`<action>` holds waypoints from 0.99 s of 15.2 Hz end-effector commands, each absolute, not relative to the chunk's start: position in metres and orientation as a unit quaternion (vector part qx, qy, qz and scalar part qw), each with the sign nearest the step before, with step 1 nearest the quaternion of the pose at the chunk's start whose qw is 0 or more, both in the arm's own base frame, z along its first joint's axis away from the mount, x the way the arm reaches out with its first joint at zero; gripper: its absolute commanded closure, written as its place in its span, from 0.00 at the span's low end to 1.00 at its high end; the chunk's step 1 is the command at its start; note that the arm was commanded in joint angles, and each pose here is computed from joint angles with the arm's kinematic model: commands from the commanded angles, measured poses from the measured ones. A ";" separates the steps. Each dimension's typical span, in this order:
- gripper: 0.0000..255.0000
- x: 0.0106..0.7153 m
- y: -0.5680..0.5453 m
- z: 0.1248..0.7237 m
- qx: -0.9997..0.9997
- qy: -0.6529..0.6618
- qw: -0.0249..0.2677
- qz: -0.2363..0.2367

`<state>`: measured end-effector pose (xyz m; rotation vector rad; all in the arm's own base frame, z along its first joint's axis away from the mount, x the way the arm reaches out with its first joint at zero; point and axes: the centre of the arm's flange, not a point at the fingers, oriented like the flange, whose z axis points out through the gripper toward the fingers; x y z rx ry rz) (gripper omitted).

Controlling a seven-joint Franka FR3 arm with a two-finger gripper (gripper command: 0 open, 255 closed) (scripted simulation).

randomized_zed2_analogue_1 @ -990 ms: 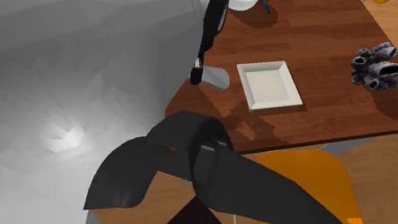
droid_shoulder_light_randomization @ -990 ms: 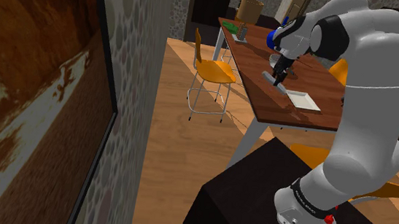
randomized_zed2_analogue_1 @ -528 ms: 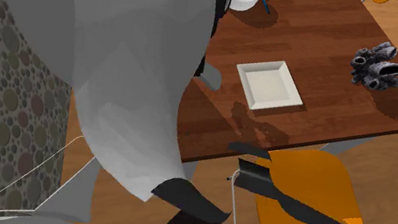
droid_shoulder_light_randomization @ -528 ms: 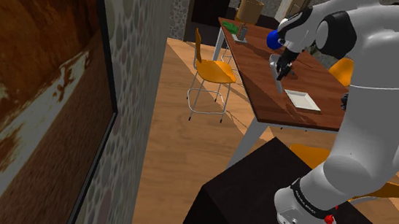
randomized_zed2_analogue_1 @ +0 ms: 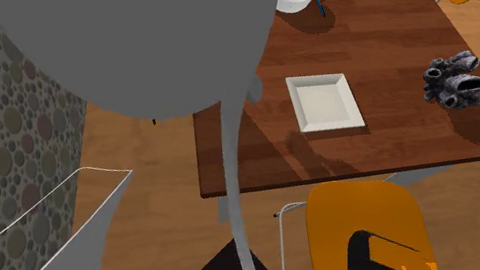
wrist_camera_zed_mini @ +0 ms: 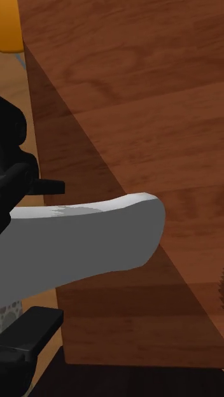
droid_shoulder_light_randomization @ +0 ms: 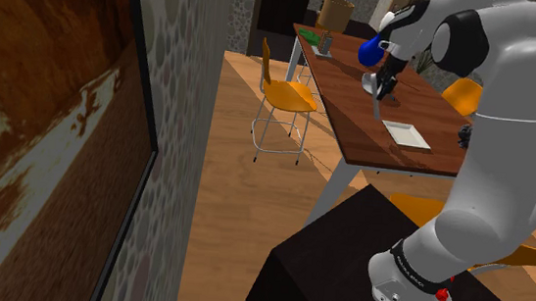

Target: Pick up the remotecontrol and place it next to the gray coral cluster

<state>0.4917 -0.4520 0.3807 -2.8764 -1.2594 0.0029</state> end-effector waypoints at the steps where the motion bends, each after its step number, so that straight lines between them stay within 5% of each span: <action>1: 1.00 0.491 -0.453 0.392 -0.916 -0.401 0.001 0.001; 15: 1.00 0.403 -0.533 0.417 -0.916 -0.401 0.001 0.001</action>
